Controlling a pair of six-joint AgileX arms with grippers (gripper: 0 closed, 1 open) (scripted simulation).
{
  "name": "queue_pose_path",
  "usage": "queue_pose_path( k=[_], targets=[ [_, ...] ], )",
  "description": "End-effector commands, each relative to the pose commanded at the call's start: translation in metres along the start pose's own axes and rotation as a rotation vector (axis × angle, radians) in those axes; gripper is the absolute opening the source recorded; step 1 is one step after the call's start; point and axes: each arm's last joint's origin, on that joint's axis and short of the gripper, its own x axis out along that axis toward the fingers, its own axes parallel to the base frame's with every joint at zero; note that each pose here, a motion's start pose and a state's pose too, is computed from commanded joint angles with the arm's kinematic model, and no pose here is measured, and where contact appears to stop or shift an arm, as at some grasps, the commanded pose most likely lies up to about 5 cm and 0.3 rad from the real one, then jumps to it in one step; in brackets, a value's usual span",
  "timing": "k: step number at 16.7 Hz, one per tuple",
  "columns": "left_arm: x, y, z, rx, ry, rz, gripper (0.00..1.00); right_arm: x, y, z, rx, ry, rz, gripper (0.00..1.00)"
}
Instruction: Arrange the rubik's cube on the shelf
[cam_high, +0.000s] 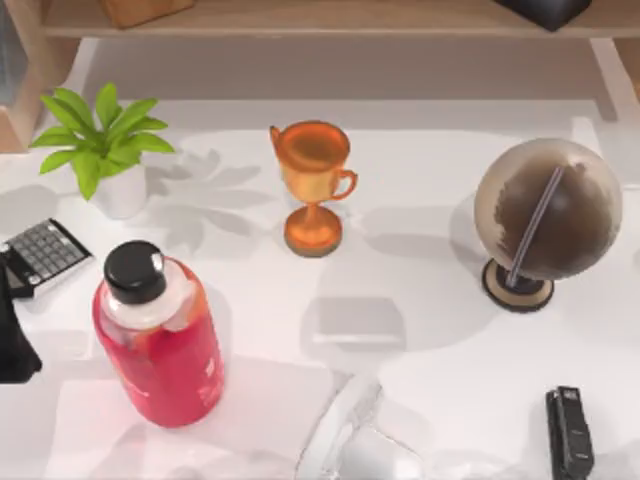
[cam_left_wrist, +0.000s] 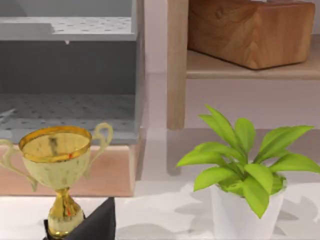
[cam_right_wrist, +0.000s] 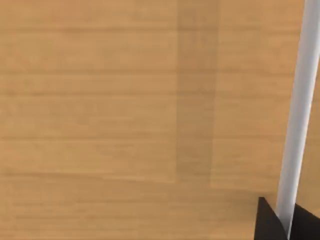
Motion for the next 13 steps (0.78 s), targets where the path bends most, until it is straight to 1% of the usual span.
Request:
queue_pose_path(
  k=[4,9,11,13],
  targets=[
    [0.000,0.000,0.000,0.000,0.000,0.000,1.00,-0.033,0.001,0.001,-0.001,0.000,0.001,0.00],
    [0.000,0.000,0.000,0.000,0.000,0.000,1.00,-0.036,0.000,0.001,-0.004,0.001,-0.003,0.00],
    [0.000,0.000,0.000,0.000,0.000,0.000,1.00,-0.047,0.000,-0.001,-0.005,0.002,-0.005,0.00],
    [0.000,0.000,0.000,0.000,0.000,0.000,1.00,-0.066,0.002,0.000,0.000,-0.001,0.002,0.00]
  ],
)
